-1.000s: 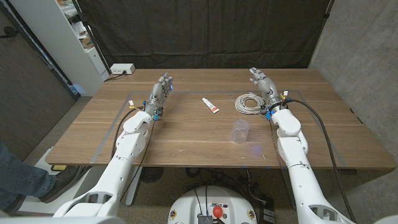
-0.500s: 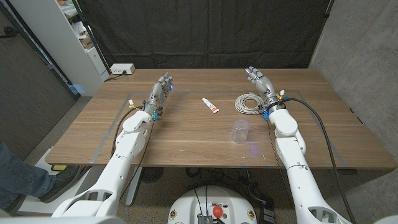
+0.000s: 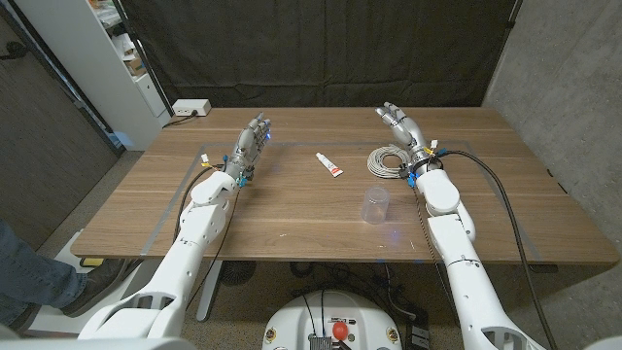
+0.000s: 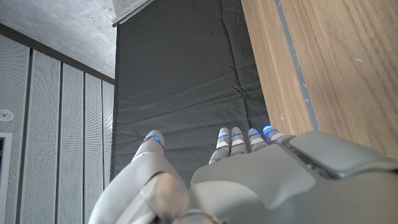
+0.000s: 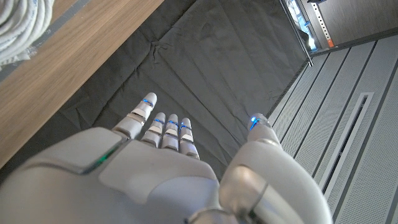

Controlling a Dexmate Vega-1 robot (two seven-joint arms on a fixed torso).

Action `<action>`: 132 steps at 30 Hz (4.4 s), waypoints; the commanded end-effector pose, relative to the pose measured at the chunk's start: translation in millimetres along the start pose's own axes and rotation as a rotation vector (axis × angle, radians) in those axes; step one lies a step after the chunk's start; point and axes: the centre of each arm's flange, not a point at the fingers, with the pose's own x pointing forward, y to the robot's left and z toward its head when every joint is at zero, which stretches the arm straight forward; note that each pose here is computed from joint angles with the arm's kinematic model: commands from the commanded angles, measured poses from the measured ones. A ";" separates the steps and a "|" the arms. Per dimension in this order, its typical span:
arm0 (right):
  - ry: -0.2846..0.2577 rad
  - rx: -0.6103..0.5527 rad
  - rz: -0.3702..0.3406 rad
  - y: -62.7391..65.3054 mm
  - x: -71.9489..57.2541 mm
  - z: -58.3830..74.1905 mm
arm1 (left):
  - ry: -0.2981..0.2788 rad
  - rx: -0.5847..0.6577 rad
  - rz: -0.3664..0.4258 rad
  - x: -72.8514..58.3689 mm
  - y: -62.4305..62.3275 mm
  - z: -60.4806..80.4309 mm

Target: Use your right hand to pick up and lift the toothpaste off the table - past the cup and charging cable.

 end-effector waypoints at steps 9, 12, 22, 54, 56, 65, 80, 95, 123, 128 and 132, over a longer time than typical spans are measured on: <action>-0.017 -0.109 -0.010 13.0 -1.3 13.8 | 0.003 0.014 -0.003 0.9 0.3 1.0; -0.019 -0.132 -0.008 14.6 -1.2 18.0 | 0.005 0.010 -0.007 0.9 -1.0 0.2; -0.031 -0.223 0.011 20.4 -1.1 33.8 | -0.001 0.006 -0.016 1.3 -4.7 0.2; -0.034 -0.440 0.080 32.2 -0.5 59.1 | 0.003 0.015 -0.017 -7.1 -8.7 -0.4; -0.031 -0.448 0.077 33.3 -0.5 60.3 | 0.004 0.012 -0.017 -6.9 -8.5 -0.9; -0.004 -0.503 0.056 38.5 -0.9 67.8 | -0.002 0.022 -0.021 -6.3 -8.8 2.3; 0.009 -0.577 0.085 50.0 1.4 73.5 | -0.011 0.015 -0.024 -5.7 -11.6 2.2; 0.004 -0.689 0.092 67.0 2.4 76.1 | -0.012 0.019 -0.022 -7.2 -17.1 2.0; 0.016 -0.794 0.050 89.3 1.3 86.7 | -0.022 0.026 -0.013 -14.7 -18.0 5.6; 0.029 -0.802 0.051 93.4 1.7 85.1 | -0.016 0.041 -0.010 -15.6 -16.2 6.2; 0.037 -0.807 0.054 97.5 2.6 83.8 | -0.015 0.039 -0.002 -16.6 -14.1 6.5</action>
